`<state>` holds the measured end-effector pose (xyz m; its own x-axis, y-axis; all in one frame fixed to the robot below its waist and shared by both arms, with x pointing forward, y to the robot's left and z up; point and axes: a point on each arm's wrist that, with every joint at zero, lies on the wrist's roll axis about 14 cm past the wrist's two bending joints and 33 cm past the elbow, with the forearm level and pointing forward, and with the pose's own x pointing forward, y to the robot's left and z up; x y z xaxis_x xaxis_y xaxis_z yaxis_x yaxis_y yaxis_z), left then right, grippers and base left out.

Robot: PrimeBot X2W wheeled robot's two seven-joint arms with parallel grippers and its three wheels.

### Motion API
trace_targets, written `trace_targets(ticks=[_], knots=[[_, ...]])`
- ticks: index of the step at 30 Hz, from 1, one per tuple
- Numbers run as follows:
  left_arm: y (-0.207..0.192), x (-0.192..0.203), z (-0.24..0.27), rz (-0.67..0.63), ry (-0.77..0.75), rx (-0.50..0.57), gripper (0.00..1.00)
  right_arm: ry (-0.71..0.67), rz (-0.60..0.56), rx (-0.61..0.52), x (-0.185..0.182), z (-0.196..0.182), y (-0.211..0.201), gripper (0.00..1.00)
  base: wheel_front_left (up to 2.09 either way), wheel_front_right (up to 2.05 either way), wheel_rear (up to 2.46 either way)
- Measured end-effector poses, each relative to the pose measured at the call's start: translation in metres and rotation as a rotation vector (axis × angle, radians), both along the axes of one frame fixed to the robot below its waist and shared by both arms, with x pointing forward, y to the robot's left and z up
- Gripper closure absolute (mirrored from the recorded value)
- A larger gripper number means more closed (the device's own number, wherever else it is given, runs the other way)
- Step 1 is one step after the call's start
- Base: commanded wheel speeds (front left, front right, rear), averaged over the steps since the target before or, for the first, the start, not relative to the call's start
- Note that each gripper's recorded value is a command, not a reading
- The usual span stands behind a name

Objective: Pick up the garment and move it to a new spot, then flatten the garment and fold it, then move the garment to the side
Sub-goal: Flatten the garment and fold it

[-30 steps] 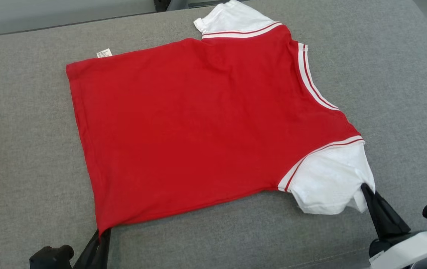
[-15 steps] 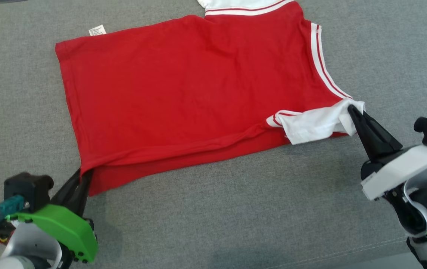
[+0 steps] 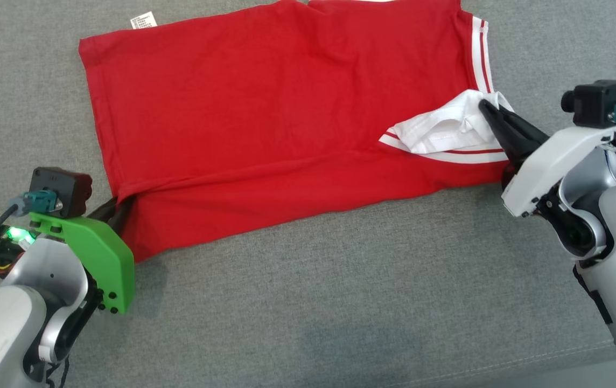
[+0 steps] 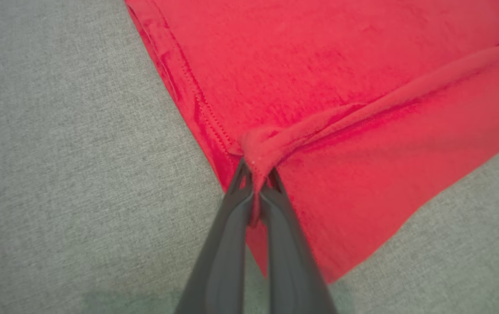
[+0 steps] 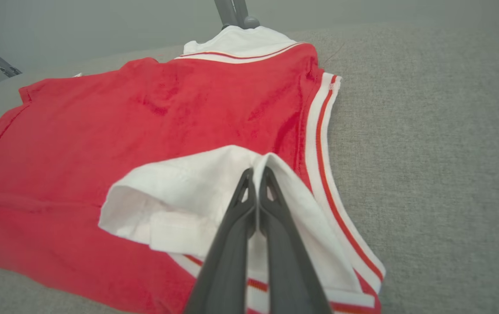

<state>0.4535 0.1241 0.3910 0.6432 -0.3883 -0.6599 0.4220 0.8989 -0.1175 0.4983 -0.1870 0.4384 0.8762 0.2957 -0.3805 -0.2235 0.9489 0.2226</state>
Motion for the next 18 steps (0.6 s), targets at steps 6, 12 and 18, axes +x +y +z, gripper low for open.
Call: trace_targets(ticks=[6,12,18], knots=[[0.003,0.007,-0.008,-0.018,0.028,0.027,1.0,0.079,0.037,-0.059,0.012,-0.011,-0.001,1.0,0.0,0.0,0.0],[0.007,0.011,-0.015,-0.01,0.059,0.04,0.89,0.129,0.074,-0.135,0.027,-0.016,-0.002,0.0,0.0,0.0,0.0],[0.005,0.011,-0.015,0.009,0.055,0.018,0.0,0.148,0.097,-0.14,0.03,-0.017,0.004,0.0,0.0,0.0,0.0]])
